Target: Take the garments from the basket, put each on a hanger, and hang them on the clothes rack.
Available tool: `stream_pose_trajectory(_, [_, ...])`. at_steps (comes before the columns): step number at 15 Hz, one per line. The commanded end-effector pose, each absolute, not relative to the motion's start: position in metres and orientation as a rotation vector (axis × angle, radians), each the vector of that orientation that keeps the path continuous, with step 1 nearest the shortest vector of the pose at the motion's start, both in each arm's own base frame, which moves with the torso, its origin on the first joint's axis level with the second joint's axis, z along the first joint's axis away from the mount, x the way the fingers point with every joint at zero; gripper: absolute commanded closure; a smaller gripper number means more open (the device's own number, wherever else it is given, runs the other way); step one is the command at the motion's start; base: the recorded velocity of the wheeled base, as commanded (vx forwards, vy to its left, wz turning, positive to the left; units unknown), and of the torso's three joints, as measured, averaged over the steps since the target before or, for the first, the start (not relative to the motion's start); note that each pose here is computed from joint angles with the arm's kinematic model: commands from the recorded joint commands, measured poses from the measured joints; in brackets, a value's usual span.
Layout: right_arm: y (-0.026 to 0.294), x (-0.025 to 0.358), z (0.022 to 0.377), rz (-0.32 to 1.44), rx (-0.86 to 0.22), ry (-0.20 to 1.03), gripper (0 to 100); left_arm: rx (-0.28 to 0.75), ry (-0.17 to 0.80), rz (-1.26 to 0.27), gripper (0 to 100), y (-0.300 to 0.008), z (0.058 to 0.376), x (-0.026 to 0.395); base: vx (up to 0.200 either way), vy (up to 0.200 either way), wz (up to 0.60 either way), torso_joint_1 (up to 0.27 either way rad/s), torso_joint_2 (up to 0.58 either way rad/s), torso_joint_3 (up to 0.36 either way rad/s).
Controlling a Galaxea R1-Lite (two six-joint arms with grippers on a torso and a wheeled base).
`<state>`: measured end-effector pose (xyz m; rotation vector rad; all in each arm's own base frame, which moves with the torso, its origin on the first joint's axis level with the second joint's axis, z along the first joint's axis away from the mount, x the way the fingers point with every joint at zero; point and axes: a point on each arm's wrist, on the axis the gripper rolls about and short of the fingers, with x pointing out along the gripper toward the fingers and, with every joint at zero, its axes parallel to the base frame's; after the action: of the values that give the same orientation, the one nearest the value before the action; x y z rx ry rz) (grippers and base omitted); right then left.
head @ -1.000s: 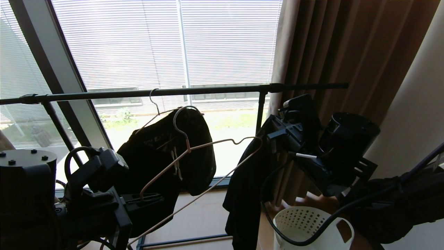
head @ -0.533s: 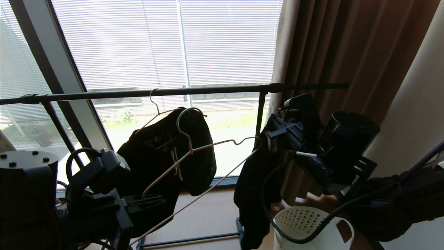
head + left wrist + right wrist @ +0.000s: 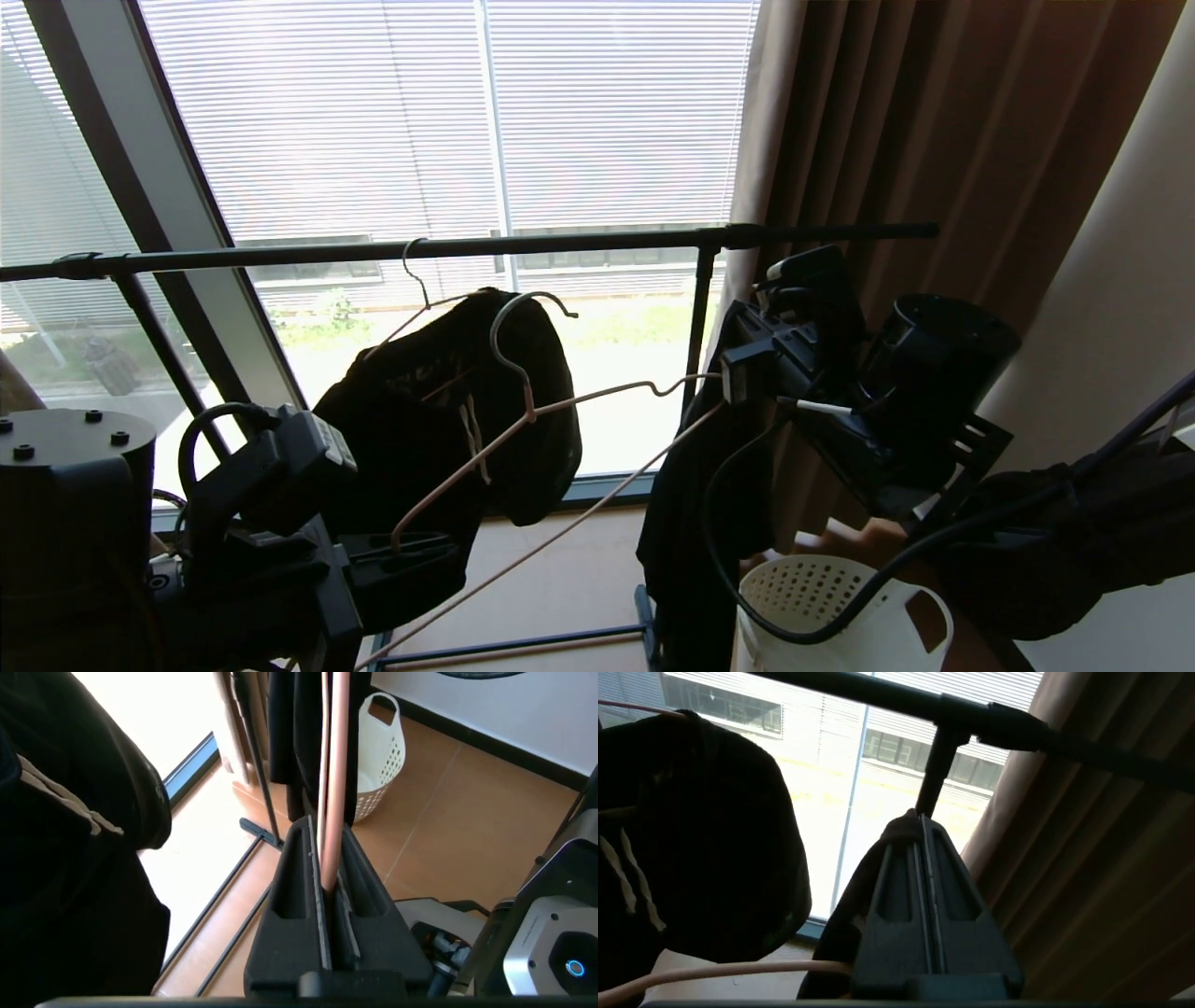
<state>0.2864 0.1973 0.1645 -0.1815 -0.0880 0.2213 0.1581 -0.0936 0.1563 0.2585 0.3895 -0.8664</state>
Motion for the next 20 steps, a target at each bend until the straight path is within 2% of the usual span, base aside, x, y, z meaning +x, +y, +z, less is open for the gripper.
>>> stream_pose_trajectory(1, [0.197,0.286,0.163,0.221,-0.184,-0.083,100,0.258,0.394,-0.867,100,-0.096,0.156,0.161,0.000,0.000,0.00,0.000,0.00,0.000])
stream_pose_trajectory(11, [0.199,0.284,0.161,0.231,-0.186,-0.076,100,0.256,0.363,-0.820,100,-0.105,0.170,0.188,0.000,0.000,0.00,0.000,0.00,0.000])
stream_pose_trajectory(13, [0.207,0.276,0.159,0.261,-0.187,-0.071,100,0.260,0.389,-0.825,100,-0.109,0.164,0.194,0.000,0.000,0.00,0.000,0.00,0.000])
stream_pose_trajectory(20, [0.216,0.262,0.161,0.301,-0.166,-0.113,100,0.289,0.439,-0.937,100,-0.130,0.150,0.190,0.000,0.000,0.00,0.000,0.00,0.000])
